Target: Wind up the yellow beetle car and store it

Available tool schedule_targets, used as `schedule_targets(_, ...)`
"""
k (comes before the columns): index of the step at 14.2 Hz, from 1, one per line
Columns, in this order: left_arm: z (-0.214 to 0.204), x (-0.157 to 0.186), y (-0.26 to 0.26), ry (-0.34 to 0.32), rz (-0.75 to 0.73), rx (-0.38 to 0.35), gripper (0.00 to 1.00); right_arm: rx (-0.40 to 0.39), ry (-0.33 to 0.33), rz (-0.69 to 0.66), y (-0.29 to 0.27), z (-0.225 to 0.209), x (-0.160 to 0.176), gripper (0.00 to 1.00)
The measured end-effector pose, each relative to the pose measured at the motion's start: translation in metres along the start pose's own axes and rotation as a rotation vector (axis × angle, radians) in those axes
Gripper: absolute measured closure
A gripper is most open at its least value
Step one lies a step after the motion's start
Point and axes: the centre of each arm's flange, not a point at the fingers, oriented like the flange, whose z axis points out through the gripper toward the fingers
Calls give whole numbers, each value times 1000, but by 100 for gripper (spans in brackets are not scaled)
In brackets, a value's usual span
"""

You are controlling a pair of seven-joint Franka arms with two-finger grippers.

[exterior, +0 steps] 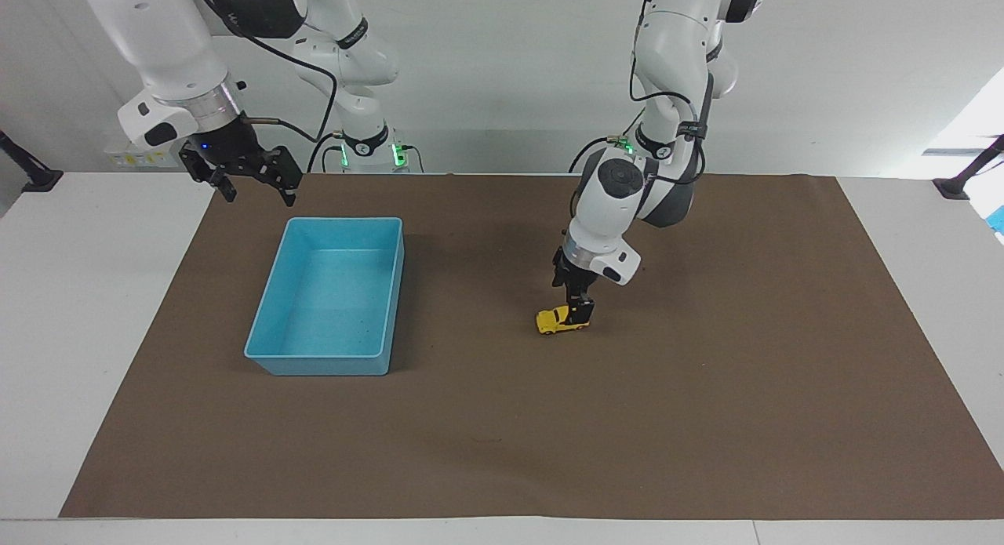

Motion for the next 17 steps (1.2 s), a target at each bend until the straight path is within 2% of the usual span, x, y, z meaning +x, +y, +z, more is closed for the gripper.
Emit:
schedule_targets(1,8,1,0,5,-1,5,0,0,0,0,0,0,0,0)
schedule_targets(2,11,2,0,8,-2,8,11,0,0,0,0,0,0,0)
schedule_targets(3,11,2,2,8,-2,5,29,0,0,0,0,0,0,0)
schedule_targets(5,9,2,3,6,10,3,50,0,0,0,0,0,0,0)
schedule_targets(6,9,2,3,6,25,2,55,0,0,0,0,0,0,0)
schedule_targets(12,8,8,4,11,81,4,55,0,0,0,0,0,0,0)
schedule_targets(17,4,41,12,18,84,19,55,0,0,0,0,0,0,0)
